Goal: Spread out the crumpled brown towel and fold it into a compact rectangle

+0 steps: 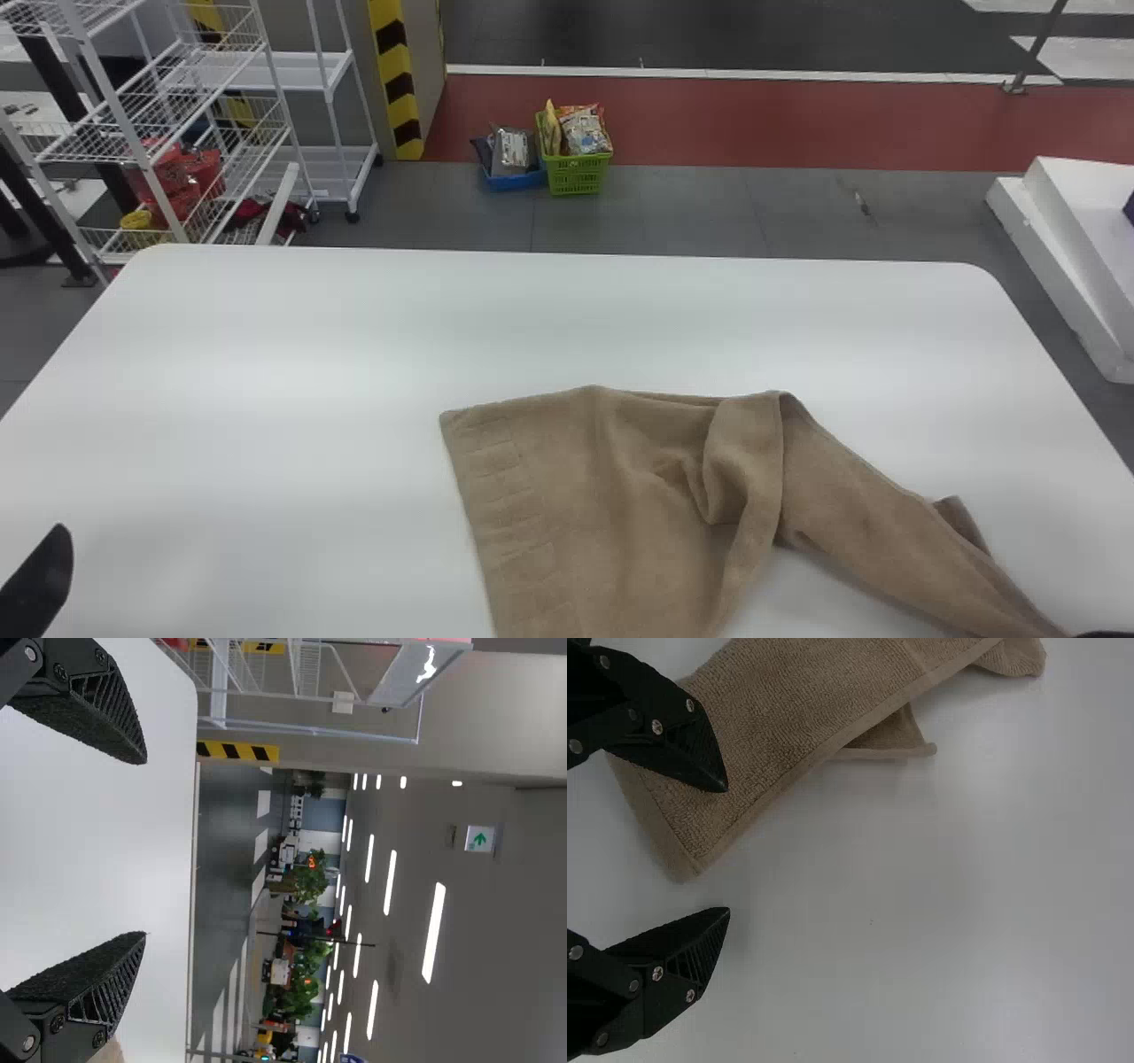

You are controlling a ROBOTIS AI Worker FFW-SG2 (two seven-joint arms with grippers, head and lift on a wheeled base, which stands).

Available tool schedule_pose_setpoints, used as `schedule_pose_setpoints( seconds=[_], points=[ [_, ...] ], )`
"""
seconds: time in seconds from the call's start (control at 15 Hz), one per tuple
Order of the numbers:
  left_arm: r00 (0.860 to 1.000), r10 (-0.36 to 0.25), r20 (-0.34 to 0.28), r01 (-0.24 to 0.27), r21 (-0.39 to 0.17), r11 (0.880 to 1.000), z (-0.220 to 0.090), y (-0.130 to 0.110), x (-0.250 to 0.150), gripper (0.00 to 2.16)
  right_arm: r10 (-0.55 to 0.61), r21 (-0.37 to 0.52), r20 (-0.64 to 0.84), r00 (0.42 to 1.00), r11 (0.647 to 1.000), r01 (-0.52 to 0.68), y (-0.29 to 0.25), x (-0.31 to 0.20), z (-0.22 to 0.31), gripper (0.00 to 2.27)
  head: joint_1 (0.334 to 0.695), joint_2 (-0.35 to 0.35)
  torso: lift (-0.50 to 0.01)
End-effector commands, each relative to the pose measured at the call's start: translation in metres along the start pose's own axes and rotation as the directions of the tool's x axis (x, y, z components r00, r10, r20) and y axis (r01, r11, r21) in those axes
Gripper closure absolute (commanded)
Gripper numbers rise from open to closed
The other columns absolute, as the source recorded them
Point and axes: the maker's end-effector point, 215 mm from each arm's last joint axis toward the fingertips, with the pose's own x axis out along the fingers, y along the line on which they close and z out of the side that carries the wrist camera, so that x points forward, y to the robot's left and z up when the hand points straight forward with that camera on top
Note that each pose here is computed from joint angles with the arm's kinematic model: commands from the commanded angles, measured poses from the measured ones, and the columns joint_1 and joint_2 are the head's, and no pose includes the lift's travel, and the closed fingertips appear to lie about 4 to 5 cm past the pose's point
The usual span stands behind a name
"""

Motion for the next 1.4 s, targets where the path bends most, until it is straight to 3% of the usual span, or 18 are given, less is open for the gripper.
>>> schedule_pose_setpoints(
  seconds=[0.0,0.27,0.6,0.67,0.73,1.0,1.33],
  points=[
    [1.000,0.004,0.003,-0.004,0.000,1.000,0.001,0.001,-0.001,0.12,0.013,-0.001,0.000,1.000,1.000,-0.013,0.004,0.001,0.001,0.56,0.695,0.004,-0.127],
    [1.000,0.004,0.001,-0.004,-0.006,1.000,-0.001,0.001,-0.002,0.12,0.017,-0.019,0.004,1.000,1.000,-0.017,0.010,0.001,0.004,0.76,0.695,0.015,-0.127],
    [1.000,0.007,0.009,-0.007,-0.004,1.000,0.002,0.003,-0.003,0.12,0.019,-0.035,-0.002,1.000,0.999,-0.019,0.015,0.004,0.005,0.77,0.695,0.029,-0.127],
    [1.000,0.008,0.006,-0.008,-0.006,1.000,0.001,0.004,-0.004,0.12,0.019,-0.046,-0.004,1.000,0.999,-0.019,0.017,0.005,0.005,0.81,0.695,0.031,-0.127],
    [1.000,0.008,0.006,-0.008,-0.006,1.000,0.001,0.004,-0.004,0.12,0.018,-0.054,-0.007,1.000,0.998,-0.019,0.017,0.006,0.005,1.06,0.695,0.034,-0.127],
    [1.000,0.007,0.007,-0.007,-0.006,1.000,0.002,0.004,-0.004,0.12,0.022,-0.059,-0.015,1.000,0.998,-0.023,0.021,0.009,0.003,1.07,0.695,0.045,-0.127],
    [1.000,0.006,0.009,-0.006,-0.006,1.000,0.003,0.004,-0.004,0.12,0.098,-0.031,0.055,0.994,0.995,-0.096,0.028,-0.002,0.018,1.28,0.695,0.056,-0.127]
  ],
)
